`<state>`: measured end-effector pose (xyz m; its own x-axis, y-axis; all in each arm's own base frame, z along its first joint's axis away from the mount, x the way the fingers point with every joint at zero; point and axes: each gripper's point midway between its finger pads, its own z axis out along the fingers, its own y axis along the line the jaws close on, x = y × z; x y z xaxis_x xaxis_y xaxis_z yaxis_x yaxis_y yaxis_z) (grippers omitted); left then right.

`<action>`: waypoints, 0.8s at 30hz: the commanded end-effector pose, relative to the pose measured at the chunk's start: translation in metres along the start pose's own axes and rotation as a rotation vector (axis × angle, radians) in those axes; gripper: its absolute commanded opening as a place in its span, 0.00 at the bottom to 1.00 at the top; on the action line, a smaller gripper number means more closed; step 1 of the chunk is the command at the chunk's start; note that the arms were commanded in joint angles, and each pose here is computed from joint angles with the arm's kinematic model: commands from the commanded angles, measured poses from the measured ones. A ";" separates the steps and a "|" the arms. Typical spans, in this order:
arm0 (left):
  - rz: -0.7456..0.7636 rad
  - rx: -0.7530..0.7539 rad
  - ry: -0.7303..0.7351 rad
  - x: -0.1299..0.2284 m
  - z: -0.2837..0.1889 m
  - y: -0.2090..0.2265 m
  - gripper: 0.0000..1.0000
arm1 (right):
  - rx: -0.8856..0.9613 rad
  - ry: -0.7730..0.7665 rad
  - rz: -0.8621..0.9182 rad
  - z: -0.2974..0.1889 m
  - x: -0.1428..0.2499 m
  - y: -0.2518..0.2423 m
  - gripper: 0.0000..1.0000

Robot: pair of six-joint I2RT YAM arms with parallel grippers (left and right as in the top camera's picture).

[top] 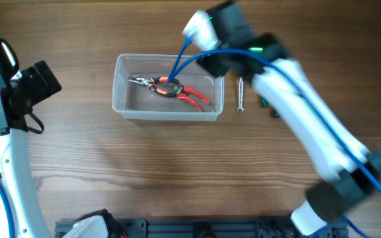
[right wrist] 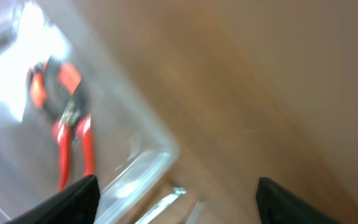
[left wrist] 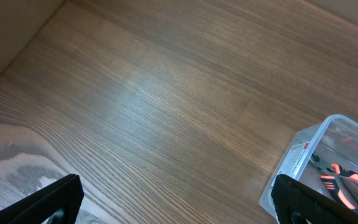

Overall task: Pack container
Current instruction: 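Grasp the red-and-black screwdriver with the right gripper, lower into container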

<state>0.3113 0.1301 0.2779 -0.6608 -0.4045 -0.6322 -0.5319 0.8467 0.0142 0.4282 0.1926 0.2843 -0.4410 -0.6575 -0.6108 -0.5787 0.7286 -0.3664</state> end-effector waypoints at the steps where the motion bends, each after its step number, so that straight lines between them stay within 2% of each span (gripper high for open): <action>1: -0.026 -0.013 -0.001 -0.001 0.001 0.003 1.00 | 0.146 0.042 0.453 -0.034 0.040 -0.073 0.87; 2: -0.026 -0.013 -0.001 -0.001 0.001 0.003 1.00 | 0.167 0.132 0.566 -0.029 0.072 -0.084 0.88; 5: -0.026 -0.013 -0.001 -0.001 0.001 0.003 1.00 | 0.128 0.320 0.695 -0.006 0.137 -0.082 0.88; 8: -0.026 -0.013 -0.001 -0.001 0.001 0.003 1.00 | -0.007 0.437 0.766 0.025 0.181 -0.056 0.88; 12: -0.026 -0.013 -0.001 -0.001 0.001 0.003 1.00 | -0.152 0.572 0.855 0.066 0.230 -0.010 0.78; 17: -0.026 -0.013 -0.001 -0.001 0.001 0.003 1.00 | -0.123 0.714 1.023 0.095 0.270 0.013 0.81; 24: -0.026 -0.013 -0.001 -0.001 0.001 0.003 1.00 | -0.094 0.732 1.029 0.107 0.279 0.011 0.82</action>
<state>0.3113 0.1301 0.2779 -0.6608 -0.4045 -0.6322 -0.5319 0.8467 0.0142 0.3744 0.0411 0.0409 -0.9806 0.1865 -0.0606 0.1780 0.9763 0.1230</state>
